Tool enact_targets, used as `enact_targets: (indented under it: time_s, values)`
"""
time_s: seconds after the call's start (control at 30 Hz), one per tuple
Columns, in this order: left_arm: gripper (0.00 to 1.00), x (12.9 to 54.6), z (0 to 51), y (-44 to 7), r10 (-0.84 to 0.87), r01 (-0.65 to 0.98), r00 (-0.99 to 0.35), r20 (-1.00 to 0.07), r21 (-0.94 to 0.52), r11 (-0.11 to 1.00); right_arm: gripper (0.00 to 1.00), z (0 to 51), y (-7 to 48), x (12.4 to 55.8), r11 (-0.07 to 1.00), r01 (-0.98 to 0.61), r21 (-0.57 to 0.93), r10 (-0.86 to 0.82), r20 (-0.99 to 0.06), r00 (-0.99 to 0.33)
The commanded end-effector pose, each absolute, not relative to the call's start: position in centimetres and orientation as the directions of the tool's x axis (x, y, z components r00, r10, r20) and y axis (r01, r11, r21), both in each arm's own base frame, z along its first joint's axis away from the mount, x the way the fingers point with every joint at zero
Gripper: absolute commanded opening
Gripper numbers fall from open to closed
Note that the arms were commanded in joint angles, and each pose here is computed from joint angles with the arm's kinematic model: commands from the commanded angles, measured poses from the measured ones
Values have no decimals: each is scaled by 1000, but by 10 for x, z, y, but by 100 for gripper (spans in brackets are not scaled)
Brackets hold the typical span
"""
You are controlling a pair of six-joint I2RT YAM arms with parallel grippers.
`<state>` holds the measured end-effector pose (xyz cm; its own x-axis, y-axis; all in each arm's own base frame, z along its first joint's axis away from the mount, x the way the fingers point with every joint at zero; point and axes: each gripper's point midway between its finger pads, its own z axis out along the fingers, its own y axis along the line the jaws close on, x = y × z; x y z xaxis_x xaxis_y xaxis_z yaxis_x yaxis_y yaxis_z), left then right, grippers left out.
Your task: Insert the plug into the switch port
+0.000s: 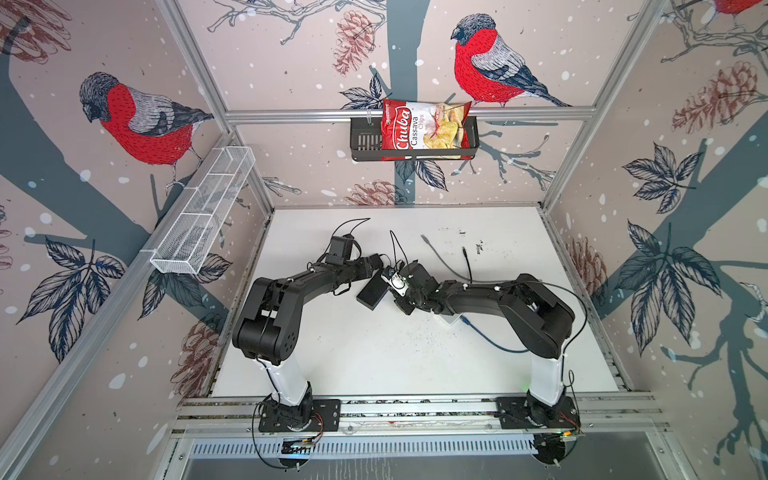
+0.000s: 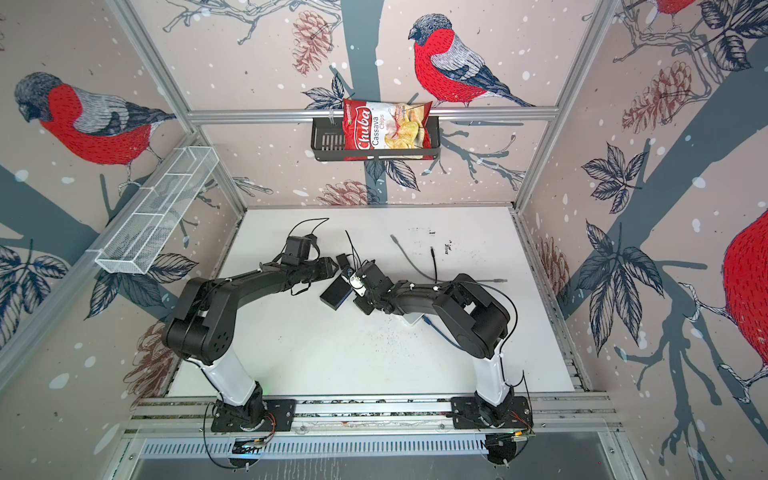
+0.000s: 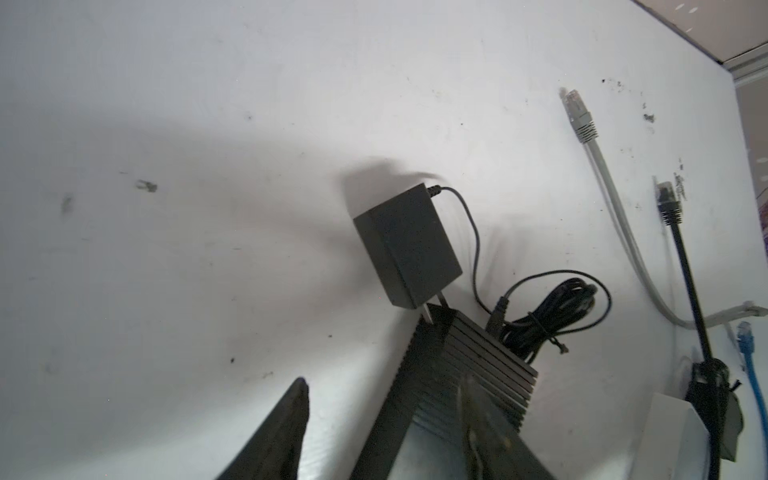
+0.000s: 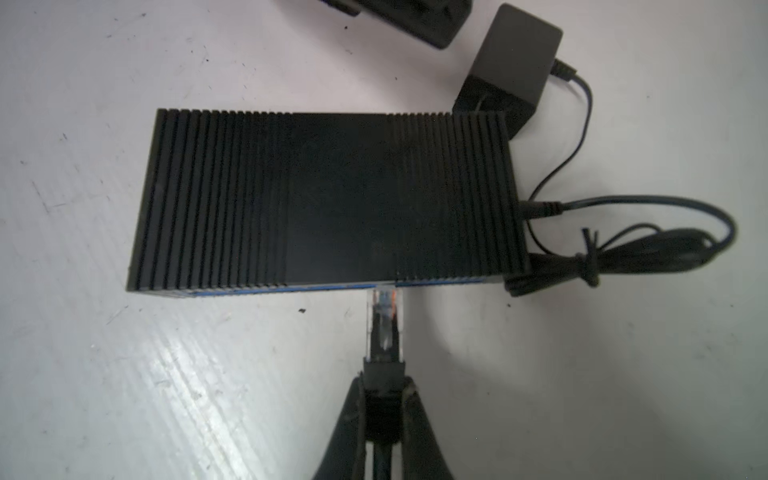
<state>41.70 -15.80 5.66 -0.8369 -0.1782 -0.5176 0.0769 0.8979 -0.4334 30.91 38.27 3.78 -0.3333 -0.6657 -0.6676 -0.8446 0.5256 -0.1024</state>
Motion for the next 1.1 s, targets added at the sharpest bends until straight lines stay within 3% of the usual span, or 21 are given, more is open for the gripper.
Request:
enact_targets:
  time_s: [0.0, 0.23, 0.6, 1.07]
  values:
    - [57, 417, 40, -151, -154, 61, -852, -500, -388, 919, 3, 44, 382, 316, 523, -844, -119, -672, -666, -323]
    - [57, 413, 21, -152, -131, 66, -873, -470, -380, 923, 3, 33, 377, 316, 499, -856, -134, -721, -613, -325]
    - [57, 411, 17, -175, -43, 184, -861, -508, -388, 903, 3, 20, 373, 308, 463, -879, -115, -773, -537, -337]
    - [57, 390, 2, -176, -24, 179, -879, -476, -376, 909, 3, 25, 386, 310, 480, -874, -77, -745, -563, -359]
